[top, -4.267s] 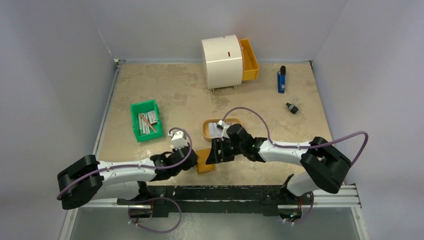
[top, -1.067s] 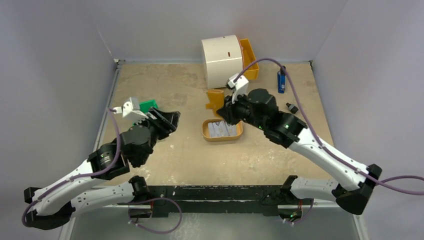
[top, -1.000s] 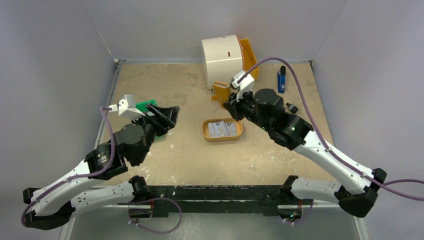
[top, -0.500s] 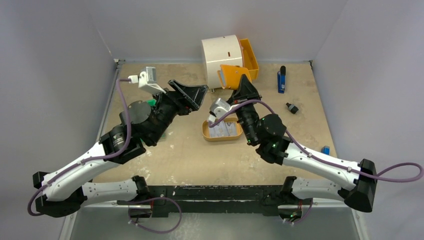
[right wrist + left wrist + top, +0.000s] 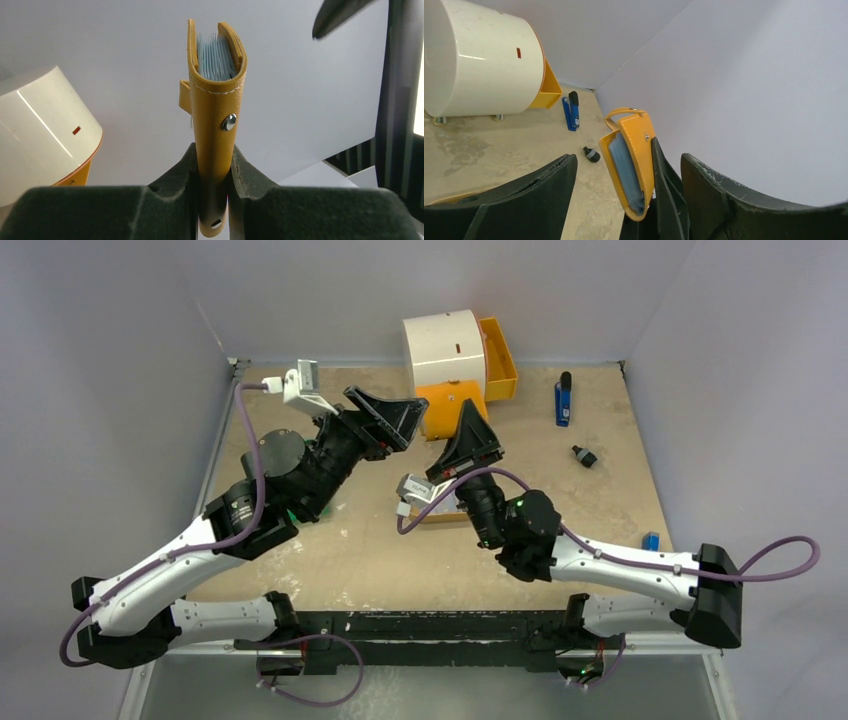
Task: Put the credit cards into the card holder
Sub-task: Turn over the card holder.
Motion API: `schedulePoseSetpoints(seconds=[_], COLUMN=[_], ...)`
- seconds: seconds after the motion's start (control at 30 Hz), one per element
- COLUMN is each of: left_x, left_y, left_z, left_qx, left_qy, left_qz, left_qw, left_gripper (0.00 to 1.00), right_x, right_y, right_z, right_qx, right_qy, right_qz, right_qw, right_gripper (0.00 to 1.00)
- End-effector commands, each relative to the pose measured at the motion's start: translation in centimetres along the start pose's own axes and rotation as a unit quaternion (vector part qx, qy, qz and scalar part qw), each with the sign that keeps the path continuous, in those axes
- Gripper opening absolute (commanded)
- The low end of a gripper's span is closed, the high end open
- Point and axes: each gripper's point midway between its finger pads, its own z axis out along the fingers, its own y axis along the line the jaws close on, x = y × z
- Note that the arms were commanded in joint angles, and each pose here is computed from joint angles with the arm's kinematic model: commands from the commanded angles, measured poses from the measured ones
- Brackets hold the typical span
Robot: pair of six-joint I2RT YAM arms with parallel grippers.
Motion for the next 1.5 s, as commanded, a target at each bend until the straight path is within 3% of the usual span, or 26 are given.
schedulePoseSetpoints(seconds=[0.0, 0.27, 0.43, 0.53, 0.87, 1.0, 1.13, 1.23, 1.3, 1.33, 1.43, 1.47], left_x=[-0.1, 2.0, 2.4, 2.2, 2.9, 2.8, 2.8, 2.7, 2.4, 2.2, 0.8, 0.3], left_y=[-1.9, -1.9, -2.1, -2.4, -2.5, -2.3, -2.1, -1.6, -1.1, -0.7, 0.7, 1.2], left_z=[0.3, 0.9, 1.0, 0.9, 1.5, 1.7, 1.8, 1.8, 1.7, 1.6, 1.0, 0.7], left_qx=[0.03, 0.016, 0.022, 0.031, 0.026, 0.022, 0.017, 0.01, 0.003, -0.005, -0.03, -0.038], left_qy=[0.009, 0.048, 0.052, 0.045, 0.046, 0.04, 0.036, 0.031, 0.022, 0.016, -0.009, -0.016], left_qz=[-0.019, -0.045, -0.069, -0.088, -0.118, -0.12, -0.119, -0.113, -0.105, -0.099, -0.069, -0.05], left_qw=[0.999, 0.998, 0.996, 0.995, 0.992, 0.992, 0.992, 0.993, 0.994, 0.995, 0.997, 0.998], left_gripper=[0.76, 0.74, 0.53, 0.45, 0.43, 0.29, 0.01, 0.0, 0.0, 0.0, 0.0, 0.0], right_x=[-0.4, -0.7, -0.7, -0.9, -1.1, -1.2, -1.2, -1.1, -1.0, -0.9, -1.5, -2.0], right_y=[-3.3, -3.3, -3.5, -3.3, -3.3, -3.3, -3.2, -3.0, -2.3, -1.7, 0.9, 1.9], right_z=[-0.4, -0.5, -0.5, -0.7, -0.9, -1.1, -1.3, -1.4, -1.6, -1.7, -1.8, -2.0], right_qx=[0.065, 0.064, 0.067, 0.064, 0.064, 0.065, 0.065, 0.057, 0.029, 0.012, -0.071, -0.112], right_qy=[-0.005, -0.006, -0.005, -0.006, -0.008, -0.01, -0.011, -0.003, 0.013, 0.027, 0.045, 0.04], right_qz=[0.015, 0.015, 0.014, 0.015, 0.017, 0.018, 0.021, 0.03, 0.036, 0.047, 0.111, 0.153], right_qw=[0.998, 0.998, 0.998, 0.998, 0.998, 0.998, 0.998, 0.998, 0.999, 0.998, 0.99, 0.981], right_gripper=[0.0, 0.0, 0.0, 0.0, 0.0, 0.0, 0.0, 0.0, 0.4, 0.55, 0.91, 0.98])
